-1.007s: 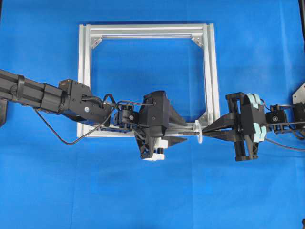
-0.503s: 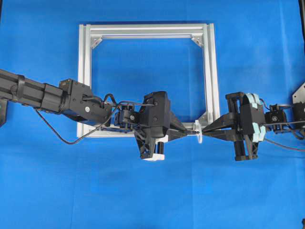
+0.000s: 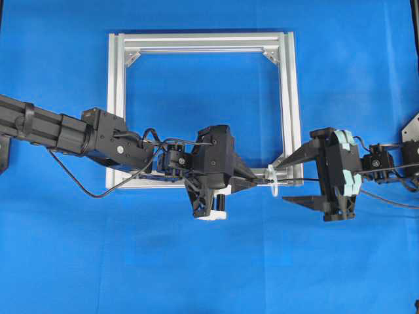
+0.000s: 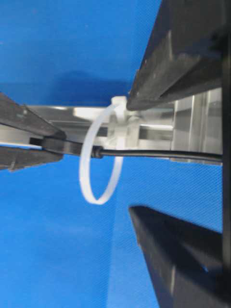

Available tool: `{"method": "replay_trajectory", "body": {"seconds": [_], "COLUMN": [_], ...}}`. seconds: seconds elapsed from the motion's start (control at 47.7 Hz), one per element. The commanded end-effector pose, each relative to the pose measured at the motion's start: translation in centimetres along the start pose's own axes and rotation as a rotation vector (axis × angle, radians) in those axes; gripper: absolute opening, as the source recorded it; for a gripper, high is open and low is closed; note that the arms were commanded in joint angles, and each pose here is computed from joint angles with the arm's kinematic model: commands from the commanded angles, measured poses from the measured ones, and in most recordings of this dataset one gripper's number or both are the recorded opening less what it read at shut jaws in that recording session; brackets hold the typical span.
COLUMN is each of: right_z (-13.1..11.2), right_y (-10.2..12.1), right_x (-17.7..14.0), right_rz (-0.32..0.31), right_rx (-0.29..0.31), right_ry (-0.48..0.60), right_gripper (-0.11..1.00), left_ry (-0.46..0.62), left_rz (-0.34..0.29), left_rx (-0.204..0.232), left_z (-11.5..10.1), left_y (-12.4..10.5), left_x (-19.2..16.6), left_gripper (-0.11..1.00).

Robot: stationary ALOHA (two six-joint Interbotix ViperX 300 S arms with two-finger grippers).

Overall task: Insert the wire through the string loop located on the right side.
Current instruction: 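Close the left gripper on the USB plug and open the right gripper, then pull the cable leftward through the loop with the left gripper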

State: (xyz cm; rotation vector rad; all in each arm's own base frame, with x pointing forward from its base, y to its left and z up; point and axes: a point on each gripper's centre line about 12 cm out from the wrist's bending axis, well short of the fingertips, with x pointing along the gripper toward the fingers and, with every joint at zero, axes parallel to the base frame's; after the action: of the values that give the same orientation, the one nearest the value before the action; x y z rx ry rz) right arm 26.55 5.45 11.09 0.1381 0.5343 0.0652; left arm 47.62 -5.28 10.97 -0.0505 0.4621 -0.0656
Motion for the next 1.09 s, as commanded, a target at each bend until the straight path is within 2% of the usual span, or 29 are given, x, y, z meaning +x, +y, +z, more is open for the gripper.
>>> {"method": "replay_trajectory", "body": {"seconds": [0.0,0.063,0.315,0.524,0.755,1.07], "right_z": [0.7,0.7,0.8,0.8,0.9,0.9], "right_y": [0.1,0.1,0.1,0.1,0.1,0.1], "right_x": [0.0,0.0,0.0,0.0,0.1,0.1], "right_rz": [0.003,0.003,0.004,0.004,0.004,0.004], "right_rx": [0.003,0.003,0.003,0.003,0.004,0.004], "right_ry": [-0.024,-0.024,-0.027,-0.026,-0.029,-0.027], "right_gripper": [0.87,0.96,0.95,0.95,0.95,0.95], "left_ry": [-0.041,-0.041,-0.035,-0.027,-0.01,0.052], "left_rz": [-0.001,-0.001,0.0,-0.006,-0.012,-0.017], "left_rx": [0.001,0.001,0.002,0.007,0.008,0.008], "left_z": [1.6,1.6,1.4,1.1,-0.7,-5.1], "left_y": [0.0,0.0,0.0,-0.2,-0.3,-0.1], "left_x": [-0.2,-0.2,-0.7,-3.6,-8.1,-14.1], "left_gripper": [0.08,0.08,0.08,0.08,0.08,0.08]}}
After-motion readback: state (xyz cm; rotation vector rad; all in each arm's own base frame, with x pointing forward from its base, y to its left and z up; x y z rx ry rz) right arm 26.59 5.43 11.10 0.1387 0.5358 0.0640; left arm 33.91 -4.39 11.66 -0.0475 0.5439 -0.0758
